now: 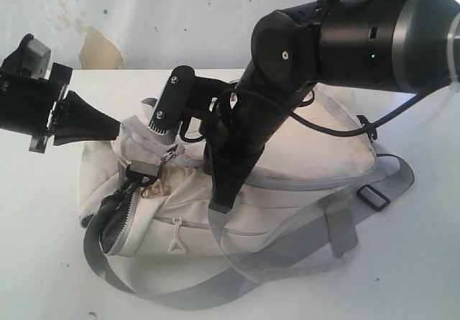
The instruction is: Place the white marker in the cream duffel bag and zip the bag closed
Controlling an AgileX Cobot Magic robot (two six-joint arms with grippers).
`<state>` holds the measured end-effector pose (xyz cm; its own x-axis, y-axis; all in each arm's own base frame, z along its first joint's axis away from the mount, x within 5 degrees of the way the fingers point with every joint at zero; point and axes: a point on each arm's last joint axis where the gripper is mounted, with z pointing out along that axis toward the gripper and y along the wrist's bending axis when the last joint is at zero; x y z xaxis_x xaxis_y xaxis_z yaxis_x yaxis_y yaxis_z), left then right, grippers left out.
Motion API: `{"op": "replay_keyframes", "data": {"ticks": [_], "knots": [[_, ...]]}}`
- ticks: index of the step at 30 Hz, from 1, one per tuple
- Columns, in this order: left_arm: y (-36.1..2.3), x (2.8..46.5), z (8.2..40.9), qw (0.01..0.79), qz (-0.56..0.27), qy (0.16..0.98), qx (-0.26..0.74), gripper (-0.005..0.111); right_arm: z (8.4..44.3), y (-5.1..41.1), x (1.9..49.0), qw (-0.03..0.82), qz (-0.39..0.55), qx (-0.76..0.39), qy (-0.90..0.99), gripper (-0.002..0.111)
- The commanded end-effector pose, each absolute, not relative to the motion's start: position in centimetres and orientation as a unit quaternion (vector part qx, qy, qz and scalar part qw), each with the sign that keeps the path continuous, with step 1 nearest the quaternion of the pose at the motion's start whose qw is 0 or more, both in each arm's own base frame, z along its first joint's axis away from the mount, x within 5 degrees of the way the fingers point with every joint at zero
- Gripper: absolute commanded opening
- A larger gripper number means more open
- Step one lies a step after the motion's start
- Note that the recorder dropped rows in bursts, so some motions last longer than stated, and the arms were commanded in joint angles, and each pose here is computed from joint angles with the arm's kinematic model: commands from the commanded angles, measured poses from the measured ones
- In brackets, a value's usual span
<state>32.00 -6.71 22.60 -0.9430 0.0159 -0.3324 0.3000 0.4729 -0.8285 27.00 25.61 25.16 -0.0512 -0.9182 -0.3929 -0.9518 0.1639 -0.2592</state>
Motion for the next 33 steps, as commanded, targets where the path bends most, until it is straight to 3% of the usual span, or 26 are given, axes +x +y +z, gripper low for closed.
{"op": "replay_keyframes", "data": {"ticks": [1,13,14,16,17,19,21,24,33], "knots": [[-7.9,31.2,22.1,0.155,-0.460,0.842,0.235,0.000,25.2,25.3,27.2,0.240,0.028,-0.644,0.726,0.000],[-12.7,28.8,21.2,0.101,-0.426,0.816,0.378,0.002,25.2,25.3,27.2,0.240,0.029,-0.644,0.726,0.000],[-12.8,28.8,21.1,0.102,-0.426,0.813,0.383,0.005,25.2,25.3,27.2,0.240,0.029,-0.644,0.726,0.000],[-12.8,29.2,20.9,0.119,-0.408,0.823,0.377,0.023,25.2,25.3,27.2,0.240,0.029,-0.644,0.726,0.000],[-12.7,29.6,20.8,0.134,-0.395,0.830,0.370,0.039,25.2,25.3,27.2,0.240,0.029,-0.644,0.726,0.000],[-12.7,30.1,20.7,0.154,-0.379,0.838,0.361,0.057,25.2,25.3,27.2,0.240,0.029,-0.644,0.726,0.000],[-12.8,30.4,20.6,0.161,-0.387,0.842,0.341,0.064,25.2,25.3,27.2,0.240,0.029,-0.644,0.726,0.000],[-13.6,30.4,19.6,0.134,-0.434,0.831,0.321,0.064,25.2,25.3,27.2,0.240,0.029,-0.644,0.726,0.000],[-14.0,31.3,18.1,0.155,-0.416,0.838,0.318,0.064,25.2,25.3,27.2,0.240,0.029,-0.644,0.726,0.000]]}}
